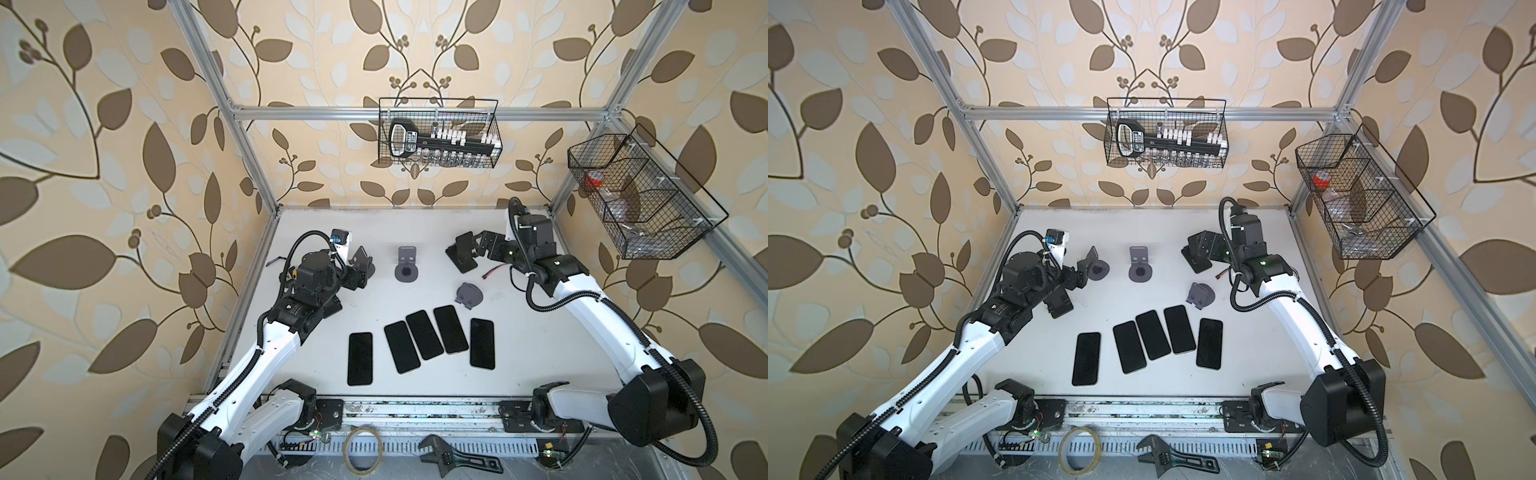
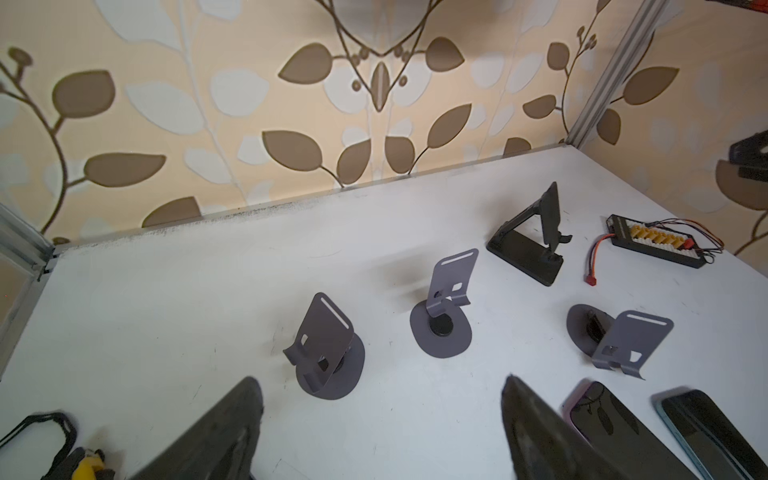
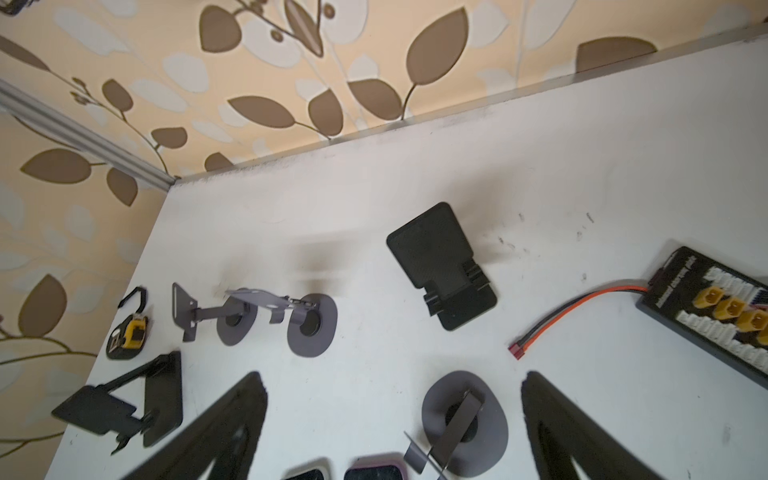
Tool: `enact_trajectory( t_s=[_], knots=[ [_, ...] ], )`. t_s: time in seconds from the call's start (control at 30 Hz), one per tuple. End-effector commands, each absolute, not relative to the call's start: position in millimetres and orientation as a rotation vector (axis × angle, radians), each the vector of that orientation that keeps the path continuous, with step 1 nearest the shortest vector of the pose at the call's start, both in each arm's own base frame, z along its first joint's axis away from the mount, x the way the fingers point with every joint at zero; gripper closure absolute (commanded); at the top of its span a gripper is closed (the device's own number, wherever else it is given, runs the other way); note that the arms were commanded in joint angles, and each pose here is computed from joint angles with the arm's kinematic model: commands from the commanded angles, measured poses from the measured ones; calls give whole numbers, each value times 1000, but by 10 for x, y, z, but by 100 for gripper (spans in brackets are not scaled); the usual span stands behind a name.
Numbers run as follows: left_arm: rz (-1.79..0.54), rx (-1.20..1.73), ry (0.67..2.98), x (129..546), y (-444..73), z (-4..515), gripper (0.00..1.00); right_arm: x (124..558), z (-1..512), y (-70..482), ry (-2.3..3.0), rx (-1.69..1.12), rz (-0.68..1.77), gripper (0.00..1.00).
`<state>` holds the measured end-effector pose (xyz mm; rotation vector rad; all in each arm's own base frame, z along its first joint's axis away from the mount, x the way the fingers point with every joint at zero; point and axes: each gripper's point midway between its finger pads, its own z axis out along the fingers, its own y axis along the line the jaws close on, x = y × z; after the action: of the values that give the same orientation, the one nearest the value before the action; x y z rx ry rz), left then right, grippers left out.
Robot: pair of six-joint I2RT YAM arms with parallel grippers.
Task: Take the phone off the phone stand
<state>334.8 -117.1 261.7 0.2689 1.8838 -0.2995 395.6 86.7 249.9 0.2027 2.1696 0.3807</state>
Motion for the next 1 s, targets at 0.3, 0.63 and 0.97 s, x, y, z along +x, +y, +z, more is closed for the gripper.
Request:
enact_trajectory(
  t_s=[0.3, 0.63, 0.97],
  knots=[
    [69, -241, 1787, 3757, -164, 2328, 10, 3825, 2348, -316, 1729, 504, -191, 3],
    [378, -311, 1654, 3462, 300, 2002, 9, 3494, 1795, -721, 1655, 496, -353, 1],
    [356, -323, 1658, 3380, 343, 1698, 9, 3587, 1349, -506, 1739, 345, -263, 1]
  ],
)
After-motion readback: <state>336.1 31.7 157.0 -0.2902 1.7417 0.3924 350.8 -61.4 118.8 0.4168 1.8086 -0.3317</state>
